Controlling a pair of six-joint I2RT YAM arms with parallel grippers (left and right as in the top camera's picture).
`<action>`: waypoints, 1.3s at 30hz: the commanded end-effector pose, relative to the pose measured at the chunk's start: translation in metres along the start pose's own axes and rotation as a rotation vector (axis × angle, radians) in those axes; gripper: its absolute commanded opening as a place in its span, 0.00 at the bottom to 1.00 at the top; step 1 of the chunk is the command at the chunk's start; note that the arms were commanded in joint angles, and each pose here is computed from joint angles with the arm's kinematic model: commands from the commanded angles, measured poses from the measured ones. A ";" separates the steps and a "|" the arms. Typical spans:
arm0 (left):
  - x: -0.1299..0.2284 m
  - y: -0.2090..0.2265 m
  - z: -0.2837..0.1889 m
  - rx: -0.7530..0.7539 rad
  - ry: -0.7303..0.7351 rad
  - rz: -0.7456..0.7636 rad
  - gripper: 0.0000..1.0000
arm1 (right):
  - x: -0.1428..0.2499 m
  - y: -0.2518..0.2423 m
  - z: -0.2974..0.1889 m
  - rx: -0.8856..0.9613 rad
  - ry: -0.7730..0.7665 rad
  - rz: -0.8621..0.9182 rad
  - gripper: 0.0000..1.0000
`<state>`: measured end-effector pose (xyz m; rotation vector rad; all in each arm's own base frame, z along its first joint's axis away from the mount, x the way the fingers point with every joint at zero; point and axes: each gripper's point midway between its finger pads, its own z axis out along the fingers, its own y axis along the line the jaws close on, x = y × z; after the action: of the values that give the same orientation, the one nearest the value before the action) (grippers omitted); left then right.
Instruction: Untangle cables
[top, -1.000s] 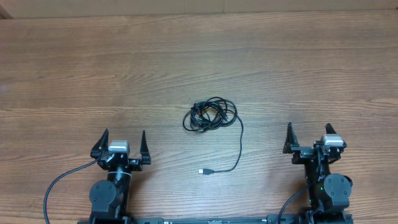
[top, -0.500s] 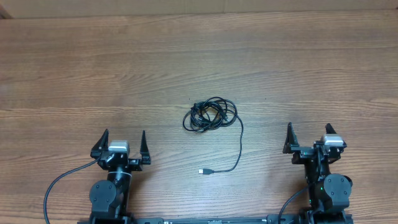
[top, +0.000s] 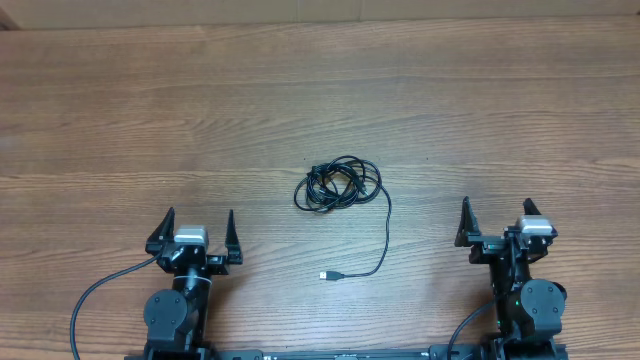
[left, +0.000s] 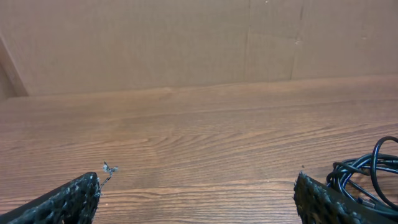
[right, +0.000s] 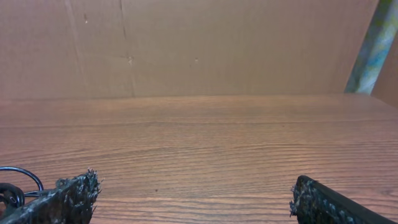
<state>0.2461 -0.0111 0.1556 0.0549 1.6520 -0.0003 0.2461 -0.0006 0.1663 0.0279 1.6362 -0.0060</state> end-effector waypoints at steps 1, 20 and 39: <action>-0.001 0.000 0.000 -0.001 -0.006 0.015 0.99 | -0.001 0.000 0.000 -0.002 -0.009 0.000 1.00; -0.009 -0.004 -0.001 0.029 -0.042 0.015 1.00 | -0.001 0.000 0.000 -0.002 -0.009 0.000 1.00; -0.041 -0.040 -0.027 0.256 0.037 0.148 1.00 | -0.001 0.000 0.000 -0.002 -0.009 0.000 1.00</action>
<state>0.2260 -0.0454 0.1739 0.3038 1.7130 -0.1016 0.2461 -0.0008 0.1664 0.0288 1.6358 -0.0069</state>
